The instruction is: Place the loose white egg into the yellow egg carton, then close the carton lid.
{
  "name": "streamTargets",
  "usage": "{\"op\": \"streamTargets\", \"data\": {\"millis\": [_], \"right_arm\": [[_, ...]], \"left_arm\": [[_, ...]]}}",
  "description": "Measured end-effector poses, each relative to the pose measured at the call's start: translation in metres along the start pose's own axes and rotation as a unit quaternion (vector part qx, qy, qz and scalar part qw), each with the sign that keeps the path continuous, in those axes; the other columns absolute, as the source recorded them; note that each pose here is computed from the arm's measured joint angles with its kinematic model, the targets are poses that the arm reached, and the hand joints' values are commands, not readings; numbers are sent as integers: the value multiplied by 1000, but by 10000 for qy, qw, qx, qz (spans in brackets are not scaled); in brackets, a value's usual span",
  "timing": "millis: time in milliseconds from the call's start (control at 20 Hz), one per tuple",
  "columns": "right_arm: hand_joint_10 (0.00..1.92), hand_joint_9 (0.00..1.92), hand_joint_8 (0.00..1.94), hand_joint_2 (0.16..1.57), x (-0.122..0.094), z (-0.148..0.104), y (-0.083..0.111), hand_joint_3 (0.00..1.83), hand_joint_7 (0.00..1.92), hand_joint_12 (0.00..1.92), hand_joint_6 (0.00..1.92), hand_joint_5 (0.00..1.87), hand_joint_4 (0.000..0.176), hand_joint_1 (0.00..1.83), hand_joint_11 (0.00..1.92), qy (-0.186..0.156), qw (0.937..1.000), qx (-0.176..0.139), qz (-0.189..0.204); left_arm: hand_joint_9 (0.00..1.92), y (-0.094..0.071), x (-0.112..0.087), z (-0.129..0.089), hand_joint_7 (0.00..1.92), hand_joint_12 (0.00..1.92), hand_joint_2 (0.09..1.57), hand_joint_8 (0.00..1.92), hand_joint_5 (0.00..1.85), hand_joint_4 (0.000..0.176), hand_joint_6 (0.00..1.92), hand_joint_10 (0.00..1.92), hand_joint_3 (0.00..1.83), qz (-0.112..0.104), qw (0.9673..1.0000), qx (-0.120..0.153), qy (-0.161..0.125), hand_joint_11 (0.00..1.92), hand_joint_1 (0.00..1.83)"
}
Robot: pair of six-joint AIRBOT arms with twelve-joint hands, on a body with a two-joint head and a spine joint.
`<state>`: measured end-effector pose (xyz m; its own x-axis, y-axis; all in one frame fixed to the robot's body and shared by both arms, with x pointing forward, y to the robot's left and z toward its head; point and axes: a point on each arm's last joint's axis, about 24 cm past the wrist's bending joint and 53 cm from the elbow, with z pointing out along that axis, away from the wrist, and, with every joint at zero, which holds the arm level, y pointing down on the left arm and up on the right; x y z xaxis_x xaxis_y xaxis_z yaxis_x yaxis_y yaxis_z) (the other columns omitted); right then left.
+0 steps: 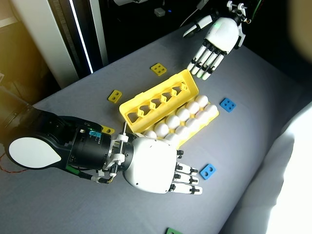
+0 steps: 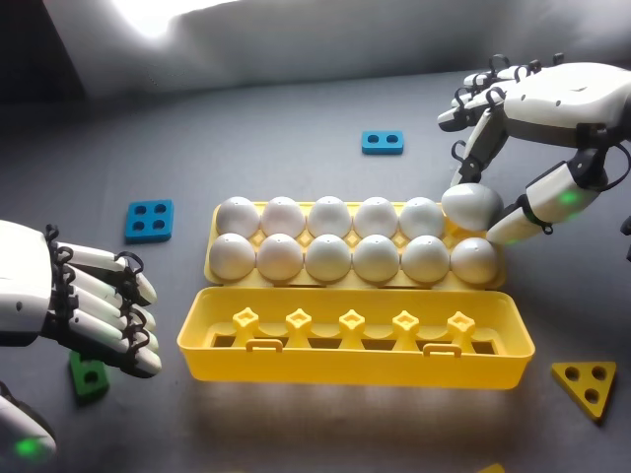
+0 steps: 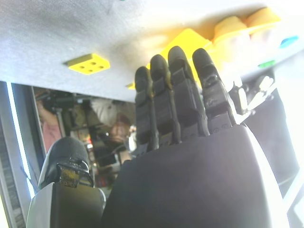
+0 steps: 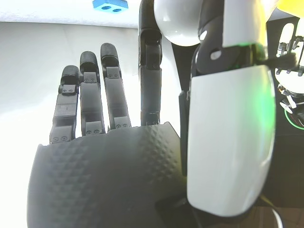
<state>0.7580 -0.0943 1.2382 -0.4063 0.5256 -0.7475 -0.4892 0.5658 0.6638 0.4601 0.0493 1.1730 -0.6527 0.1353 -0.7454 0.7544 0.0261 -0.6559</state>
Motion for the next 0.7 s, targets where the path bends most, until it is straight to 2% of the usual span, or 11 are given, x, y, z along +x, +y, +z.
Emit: {"op": "streamTargets", "data": {"millis": [50, 100, 200, 250, 300, 350, 400, 450, 550, 700], "right_arm": [[0, 186, 2, 1011, 0, 0, 0, 0, 305, 54, 584, 1206, 176, 1075, 0, -1, 10000, 0, 2], [1, 189, 1, 923, 0, 0, 0, 0, 310, 57, 231, 1044, 136, 957, 0, 0, 10000, 0, 0], [1, 189, 1, 923, 0, 0, 0, 0, 310, 57, 231, 1044, 136, 957, 0, 0, 10000, 0, 0], [0, 187, 0, 886, 0, 0, 0, 0, 304, 64, 80, 1008, 142, 888, 0, 0, 10000, 0, 0], [0, 186, 0, 877, 0, 0, 0, 0, 289, 66, 30, 961, 156, 839, 0, 0, 10000, 0, 0], [0, 174, 0, 875, 0, 0, 0, 0, 266, 32, 6, 913, 161, 803, 0, 1, 10000, 0, -4], [1, 176, 1, 864, 0, 0, 0, 0, 262, 30, 0, 891, 149, 791, 5, 1, 10000, 2, -4], [0, 165, 0, 866, 0, 0, 0, 0, 245, 36, 0, 834, 156, 757, 7, 2, 10000, 5, -2], [1, 150, 0, 864, 0, 0, 0, 0, 212, 44, 0, 753, 158, 727, 1, 2, 10000, 5, 0], [0, 149, 0, 849, 0, 0, 0, 0, 202, 54, 0, 641, 152, 729, 1, 0, 10000, 4, 0]], "left_arm": [[362, 0, 0, 0, 426, 569, 1141, 1, 436, 0, 1, 1, 0, -1, 10000, 5, 2, 0, 0], [371, -1, 0, 0, 433, 571, 1146, 4, 439, 0, 2, 5, 0, -3, 10000, 7, 2, 0, 0], [371, 0, 0, 0, 433, 571, 1146, 4, 439, 0, 2, 5, 0, -3, 10000, 5, 2, 0, 0], [368, 0, 0, 0, 430, 572, 1146, 2, 430, 0, 0, 3, 0, -3, 10000, 5, 2, 0, 0], [376, 0, 0, 0, 437, 599, 1143, 3, 433, 0, 1, 4, 0, -3, 10000, 5, 2, 0, 0], [383, 0, 0, 0, 441, 621, 1143, 3, 440, 0, 3, 5, 0, -2, 10000, 2, 0, 0, 0], [378, 0, 0, 0, 435, 606, 1144, 0, 440, 0, 1, 1, 0, -1, 10000, -5, -1, 0, 0], [384, 0, 0, 0, 441, 621, 1143, 2, 441, 0, 1, 3, 0, -1, 10000, -5, -1, 0, 0], [386, 0, 0, 0, 445, 627, 1140, 3, 442, 0, 1, 3, 0, -1, 10000, -4, -1, 0, 0], [374, 0, 0, 0, 433, 603, 1136, 0, 423, 0, 0, 0, 0, 0, 10000, -6, 0, 0, 0]]}}
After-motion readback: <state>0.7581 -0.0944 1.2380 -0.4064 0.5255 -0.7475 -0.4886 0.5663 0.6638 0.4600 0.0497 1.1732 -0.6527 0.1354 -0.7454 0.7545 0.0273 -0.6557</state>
